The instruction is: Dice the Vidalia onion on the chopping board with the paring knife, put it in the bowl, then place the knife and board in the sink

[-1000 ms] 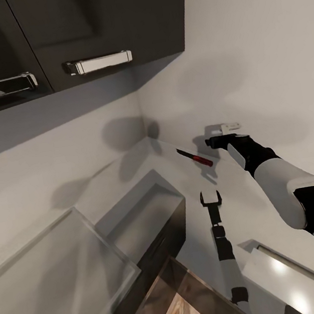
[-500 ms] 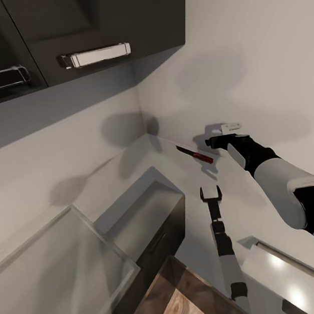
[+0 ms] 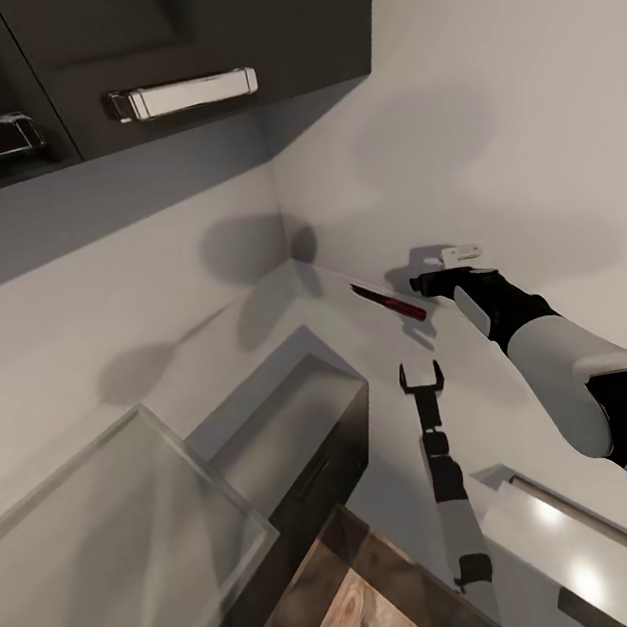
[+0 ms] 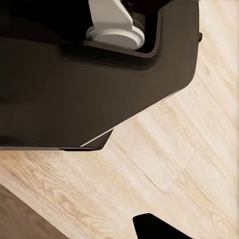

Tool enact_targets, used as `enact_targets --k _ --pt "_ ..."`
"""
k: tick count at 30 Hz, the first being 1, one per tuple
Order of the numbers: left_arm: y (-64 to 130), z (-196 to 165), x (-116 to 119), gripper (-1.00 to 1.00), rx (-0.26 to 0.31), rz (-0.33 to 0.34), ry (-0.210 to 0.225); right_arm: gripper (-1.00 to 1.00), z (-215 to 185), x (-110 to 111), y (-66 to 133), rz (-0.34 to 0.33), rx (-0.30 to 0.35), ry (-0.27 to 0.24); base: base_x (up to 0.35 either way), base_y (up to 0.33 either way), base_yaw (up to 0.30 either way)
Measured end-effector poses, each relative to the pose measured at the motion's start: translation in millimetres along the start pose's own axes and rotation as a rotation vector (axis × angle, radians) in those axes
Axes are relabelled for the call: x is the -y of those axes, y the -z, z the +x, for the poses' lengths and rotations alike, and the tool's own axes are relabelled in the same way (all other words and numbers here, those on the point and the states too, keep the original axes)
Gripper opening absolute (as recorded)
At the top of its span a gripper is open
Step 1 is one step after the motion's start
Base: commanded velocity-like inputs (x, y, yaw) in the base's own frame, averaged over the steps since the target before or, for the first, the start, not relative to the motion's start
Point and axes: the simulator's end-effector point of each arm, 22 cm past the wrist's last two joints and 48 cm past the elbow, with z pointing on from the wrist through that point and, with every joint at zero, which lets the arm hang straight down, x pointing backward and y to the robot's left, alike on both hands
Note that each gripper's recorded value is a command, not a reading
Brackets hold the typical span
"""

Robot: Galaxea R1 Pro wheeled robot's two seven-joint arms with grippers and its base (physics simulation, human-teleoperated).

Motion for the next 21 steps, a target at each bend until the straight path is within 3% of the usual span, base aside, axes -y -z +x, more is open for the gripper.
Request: enact_targets --k 21 --pt "3.8 11.4 -0.7 1.00 -0.034 -0.002 0.001 1.00 24.2 -1.1 -14.6 -0.001 -0.032 0.001 0.000 0.000 0.000"
